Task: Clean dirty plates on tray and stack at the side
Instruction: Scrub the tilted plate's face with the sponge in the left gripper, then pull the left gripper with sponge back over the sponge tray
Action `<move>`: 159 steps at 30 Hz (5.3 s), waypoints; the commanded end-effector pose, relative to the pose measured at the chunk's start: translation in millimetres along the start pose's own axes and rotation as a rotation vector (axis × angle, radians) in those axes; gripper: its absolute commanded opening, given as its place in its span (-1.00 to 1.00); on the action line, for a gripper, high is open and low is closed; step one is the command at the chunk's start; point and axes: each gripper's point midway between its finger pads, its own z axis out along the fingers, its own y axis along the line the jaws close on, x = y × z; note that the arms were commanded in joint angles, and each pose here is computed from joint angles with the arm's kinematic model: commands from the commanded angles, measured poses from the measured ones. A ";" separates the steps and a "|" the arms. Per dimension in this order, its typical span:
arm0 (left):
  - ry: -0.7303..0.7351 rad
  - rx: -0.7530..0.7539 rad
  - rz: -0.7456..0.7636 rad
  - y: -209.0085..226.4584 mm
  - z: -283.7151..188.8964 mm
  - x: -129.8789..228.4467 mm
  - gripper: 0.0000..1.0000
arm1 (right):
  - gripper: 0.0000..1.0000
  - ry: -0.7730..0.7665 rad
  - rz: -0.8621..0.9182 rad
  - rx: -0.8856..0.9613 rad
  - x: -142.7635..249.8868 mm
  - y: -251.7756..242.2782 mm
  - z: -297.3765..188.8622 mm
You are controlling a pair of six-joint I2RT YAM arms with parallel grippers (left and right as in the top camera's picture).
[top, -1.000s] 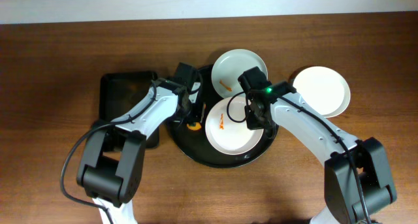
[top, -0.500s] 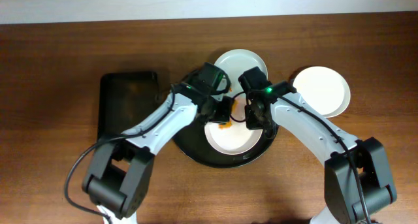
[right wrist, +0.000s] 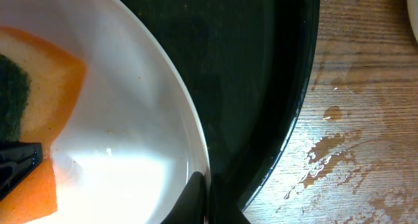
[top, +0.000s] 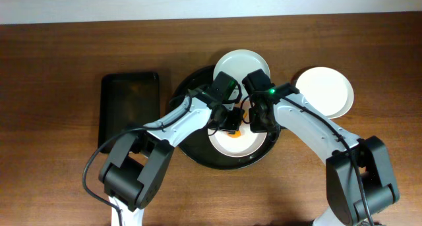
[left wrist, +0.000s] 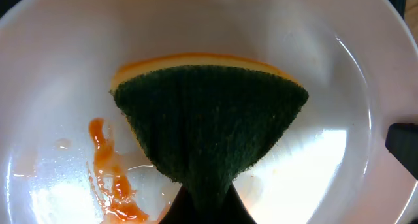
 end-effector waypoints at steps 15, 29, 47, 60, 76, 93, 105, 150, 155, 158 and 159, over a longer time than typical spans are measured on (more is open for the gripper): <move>0.014 -0.114 -0.008 24.6 20.6 5.8 -0.99 | -0.86 0.037 0.050 -0.186 1.2 3.4 11.9; 0.012 -0.113 -0.008 24.4 20.6 5.4 -0.99 | -0.78 0.055 0.121 -0.601 5.6 2.6 28.5; -0.083 -0.255 -0.016 59.5 11.1 -17.2 -0.99 | -0.92 0.036 0.201 -0.404 9.8 -19.5 53.9; -0.280 -0.206 0.069 35.6 -74.0 -65.0 -0.99 | -0.92 0.036 0.201 -0.404 9.9 -19.4 53.9; -0.086 -0.196 0.086 33.0 -6.9 26.0 -0.99 | -0.92 0.037 0.201 -0.406 10.0 -19.1 53.8; -0.503 -0.316 0.095 48.9 -35.4 -56.6 -0.99 | -0.92 0.045 0.201 -0.407 11.8 -19.0 53.7; -0.522 -0.059 0.108 4.9 -104.8 -56.2 -0.99 | -0.92 0.046 0.201 -0.406 12.1 -19.0 53.5; -0.660 -0.242 -0.004 53.4 -222.4 -37.8 -0.99 | -0.92 -0.250 0.065 -0.200 -29.2 -23.7 -37.1; -0.495 -0.288 -0.182 119.2 -215.2 -5.9 -0.99 | -0.92 -0.423 -0.082 0.110 -35.9 -9.7 -62.6; -0.437 -0.177 -0.197 127.3 -209.3 -0.8 -0.99 | -0.92 -0.549 -0.142 0.307 -43.0 -10.3 -88.6; -0.420 -0.158 -0.218 132.7 -206.7 0.9 -0.99 | -0.92 -0.589 -0.178 0.372 -46.6 -10.4 -99.7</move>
